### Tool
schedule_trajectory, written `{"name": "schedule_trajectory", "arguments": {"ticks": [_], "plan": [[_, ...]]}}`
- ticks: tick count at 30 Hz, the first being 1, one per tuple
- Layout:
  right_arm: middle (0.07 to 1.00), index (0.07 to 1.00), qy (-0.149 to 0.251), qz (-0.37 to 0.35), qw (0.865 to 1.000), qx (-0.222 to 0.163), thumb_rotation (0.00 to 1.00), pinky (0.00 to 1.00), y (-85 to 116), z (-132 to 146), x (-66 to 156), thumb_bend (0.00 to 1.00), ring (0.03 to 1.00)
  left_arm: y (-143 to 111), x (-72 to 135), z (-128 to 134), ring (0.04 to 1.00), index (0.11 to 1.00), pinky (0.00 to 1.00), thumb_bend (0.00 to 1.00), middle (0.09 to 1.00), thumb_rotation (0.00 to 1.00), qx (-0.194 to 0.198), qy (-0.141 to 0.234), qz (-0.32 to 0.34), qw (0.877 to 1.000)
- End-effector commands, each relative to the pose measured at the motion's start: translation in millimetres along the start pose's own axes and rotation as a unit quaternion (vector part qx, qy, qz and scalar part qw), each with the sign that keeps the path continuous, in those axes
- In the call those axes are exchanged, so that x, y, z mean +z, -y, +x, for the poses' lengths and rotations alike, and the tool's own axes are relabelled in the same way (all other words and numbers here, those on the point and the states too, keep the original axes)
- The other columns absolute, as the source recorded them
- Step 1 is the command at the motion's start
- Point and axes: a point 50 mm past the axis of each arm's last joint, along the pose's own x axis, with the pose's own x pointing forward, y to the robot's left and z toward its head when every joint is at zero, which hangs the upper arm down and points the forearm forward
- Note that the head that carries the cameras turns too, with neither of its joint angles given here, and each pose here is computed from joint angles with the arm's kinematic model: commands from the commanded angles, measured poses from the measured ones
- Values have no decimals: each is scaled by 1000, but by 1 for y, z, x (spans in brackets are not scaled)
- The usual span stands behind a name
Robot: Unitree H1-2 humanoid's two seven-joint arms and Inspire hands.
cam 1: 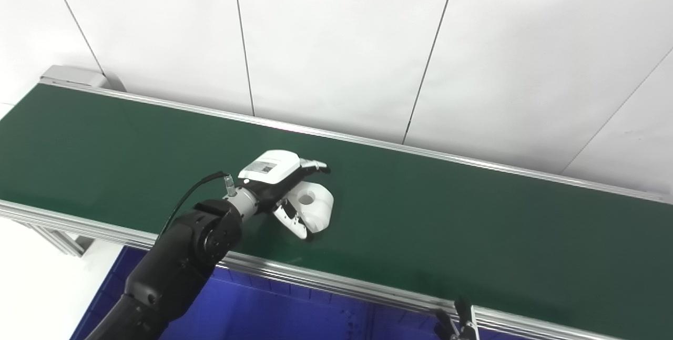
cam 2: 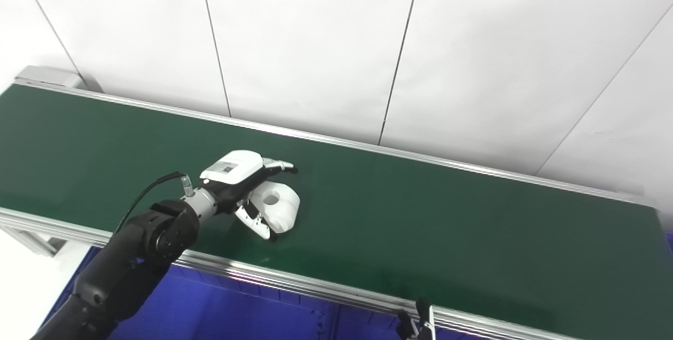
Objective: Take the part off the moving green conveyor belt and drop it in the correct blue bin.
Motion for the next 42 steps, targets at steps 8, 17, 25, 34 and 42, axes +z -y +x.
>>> {"name": "schedule_trajectory", "arguments": {"ticks": [8, 17, 25, 34, 42], "plan": [[998, 1000, 40, 15, 999, 9, 1000, 885, -14, 4, 16, 724, 907, 6, 9, 23, 586, 574, 557, 660, 583, 19, 201, 11, 10, 979], [992, 1000, 35, 18, 999, 6, 1000, 865, -17, 4, 17, 719, 891, 30, 19, 23, 402, 494, 360, 522, 479, 0, 182, 29, -92, 979], [985, 1000, 31, 21, 999, 4, 1000, 856, -18, 5, 17, 712, 872, 28, 17, 21, 430, 481, 358, 522, 495, 0, 178, 35, -116, 977], [984, 1000, 28, 19, 999, 3, 1000, 831, -18, 5, 19, 708, 849, 3, 17, 10, 369, 480, 323, 523, 498, 0, 205, 45, -111, 971], [986, 1000, 28, 19, 999, 1, 1000, 825, -12, 3, 34, 712, 850, -47, 31, -36, 443, 481, 403, 523, 494, 0, 248, 79, -71, 963]]}}
